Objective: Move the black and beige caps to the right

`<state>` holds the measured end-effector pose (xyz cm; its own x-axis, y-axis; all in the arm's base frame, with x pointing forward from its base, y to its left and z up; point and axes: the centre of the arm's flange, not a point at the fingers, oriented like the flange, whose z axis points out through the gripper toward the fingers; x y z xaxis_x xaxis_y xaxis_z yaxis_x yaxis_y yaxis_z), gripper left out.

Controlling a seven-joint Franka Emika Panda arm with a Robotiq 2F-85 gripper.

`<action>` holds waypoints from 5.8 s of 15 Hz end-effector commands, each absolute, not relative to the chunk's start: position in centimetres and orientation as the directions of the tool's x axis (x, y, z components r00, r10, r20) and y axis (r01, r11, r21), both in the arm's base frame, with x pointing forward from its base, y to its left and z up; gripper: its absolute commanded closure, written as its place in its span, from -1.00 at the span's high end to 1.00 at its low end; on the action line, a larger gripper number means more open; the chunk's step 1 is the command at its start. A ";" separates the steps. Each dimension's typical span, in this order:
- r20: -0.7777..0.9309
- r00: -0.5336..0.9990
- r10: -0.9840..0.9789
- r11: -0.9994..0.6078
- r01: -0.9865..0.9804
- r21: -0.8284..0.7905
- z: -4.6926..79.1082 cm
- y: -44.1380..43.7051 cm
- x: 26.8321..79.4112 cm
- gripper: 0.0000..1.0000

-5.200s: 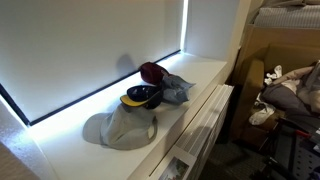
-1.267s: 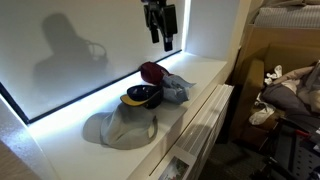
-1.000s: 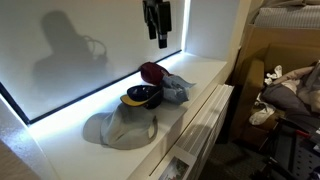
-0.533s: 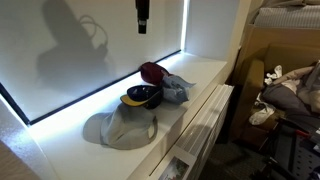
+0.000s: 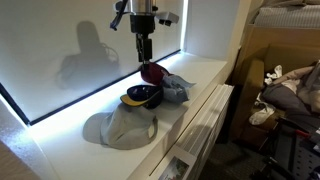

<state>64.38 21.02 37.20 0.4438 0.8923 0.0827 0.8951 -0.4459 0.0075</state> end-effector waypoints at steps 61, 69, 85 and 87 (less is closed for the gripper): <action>-0.094 0.696 0.712 -0.699 0.691 -0.182 20.6 19.0 70.8 1.00; -0.103 0.742 0.662 -0.749 0.659 -0.070 22.0 18.5 71.0 1.00; -0.145 0.785 0.602 -0.797 0.602 -0.054 18.1 16.5 71.8 1.00; -0.153 0.786 0.600 -0.799 0.599 -0.057 17.4 16.3 71.7 1.00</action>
<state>71.72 16.28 17.46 0.7855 0.5996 -0.1529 0.5987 -0.7989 -0.0573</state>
